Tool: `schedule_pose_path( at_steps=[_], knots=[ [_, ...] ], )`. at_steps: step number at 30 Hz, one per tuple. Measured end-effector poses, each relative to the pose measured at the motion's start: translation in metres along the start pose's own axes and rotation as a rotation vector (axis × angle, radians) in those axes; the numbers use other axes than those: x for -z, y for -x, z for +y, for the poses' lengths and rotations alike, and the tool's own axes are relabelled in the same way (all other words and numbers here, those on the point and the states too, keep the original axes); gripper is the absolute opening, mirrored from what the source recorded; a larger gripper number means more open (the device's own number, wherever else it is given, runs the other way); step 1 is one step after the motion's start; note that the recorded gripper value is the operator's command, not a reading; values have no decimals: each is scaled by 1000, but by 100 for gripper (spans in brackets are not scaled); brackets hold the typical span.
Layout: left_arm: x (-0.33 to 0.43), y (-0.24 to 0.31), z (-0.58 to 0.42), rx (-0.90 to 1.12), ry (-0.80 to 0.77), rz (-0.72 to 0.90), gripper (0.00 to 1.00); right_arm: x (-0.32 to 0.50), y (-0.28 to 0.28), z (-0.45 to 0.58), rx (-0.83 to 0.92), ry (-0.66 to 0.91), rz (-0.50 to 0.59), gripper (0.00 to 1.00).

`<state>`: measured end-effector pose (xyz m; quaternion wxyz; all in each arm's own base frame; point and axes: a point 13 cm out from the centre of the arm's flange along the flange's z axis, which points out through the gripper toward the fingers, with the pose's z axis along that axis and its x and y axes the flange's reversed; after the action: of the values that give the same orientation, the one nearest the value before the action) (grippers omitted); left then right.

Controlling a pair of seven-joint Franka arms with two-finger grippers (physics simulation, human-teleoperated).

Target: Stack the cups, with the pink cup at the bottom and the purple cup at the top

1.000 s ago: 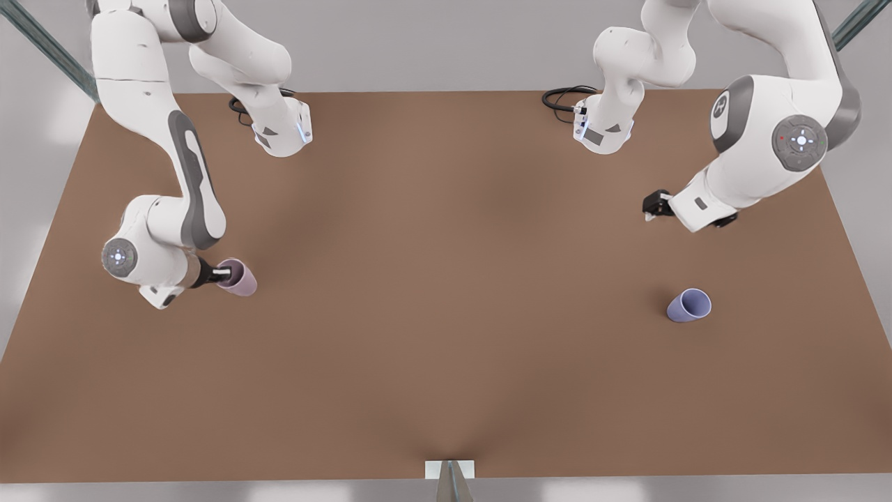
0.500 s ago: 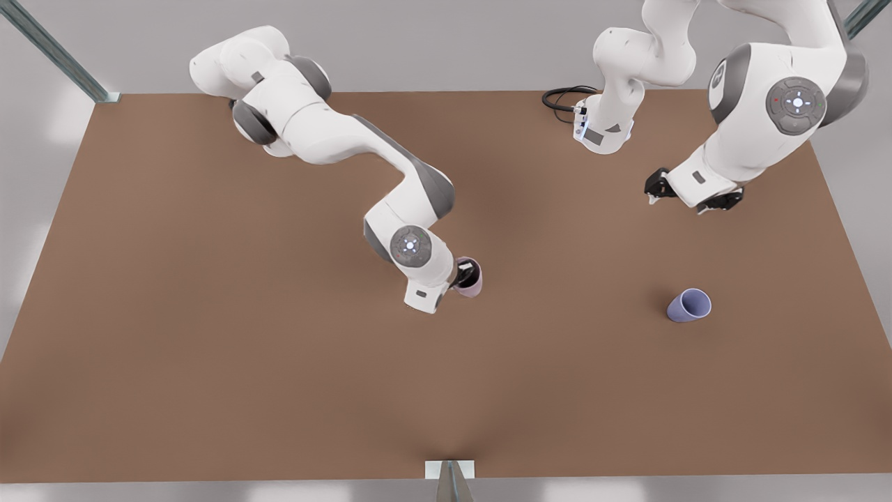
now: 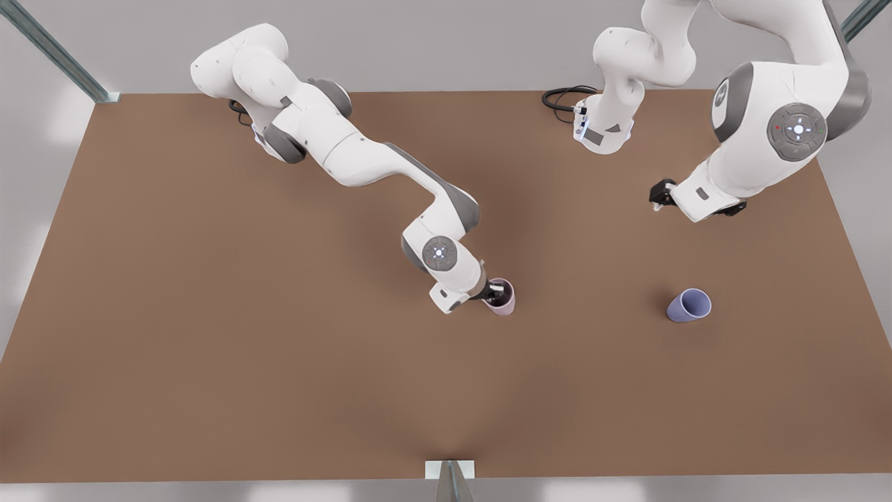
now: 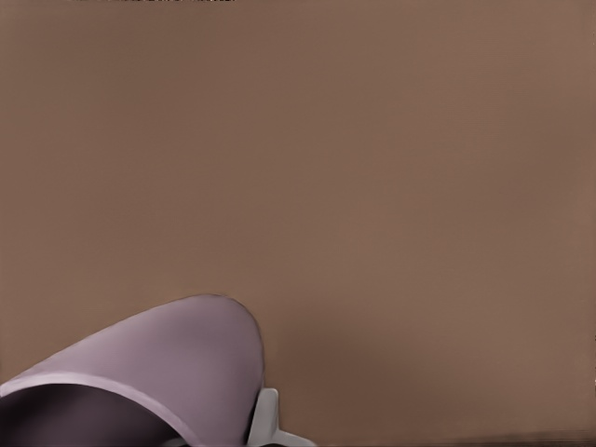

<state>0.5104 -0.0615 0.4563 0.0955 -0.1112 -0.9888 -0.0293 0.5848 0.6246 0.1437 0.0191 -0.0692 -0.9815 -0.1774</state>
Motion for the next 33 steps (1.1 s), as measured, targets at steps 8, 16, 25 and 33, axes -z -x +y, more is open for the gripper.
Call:
schedule_pose_path(
  at_steps=[8, 16, 25, 33],
  knots=[
    [-3, -5, 30, 64, -22, -9, 100, -25, -19, -9, -130, -41, 29, 67],
    [-7, -8, 64, 132, -32, -9, 100, -31, -26, -5, -207, -44, 23, 88],
    [-26, -2, 106, 209, -31, -5, 100, -18, -19, 0, -242, -41, -17, 90],
    [-148, 44, 157, 225, -36, 31, 100, 61, 18, -10, -272, -44, -73, 100]
  ],
)
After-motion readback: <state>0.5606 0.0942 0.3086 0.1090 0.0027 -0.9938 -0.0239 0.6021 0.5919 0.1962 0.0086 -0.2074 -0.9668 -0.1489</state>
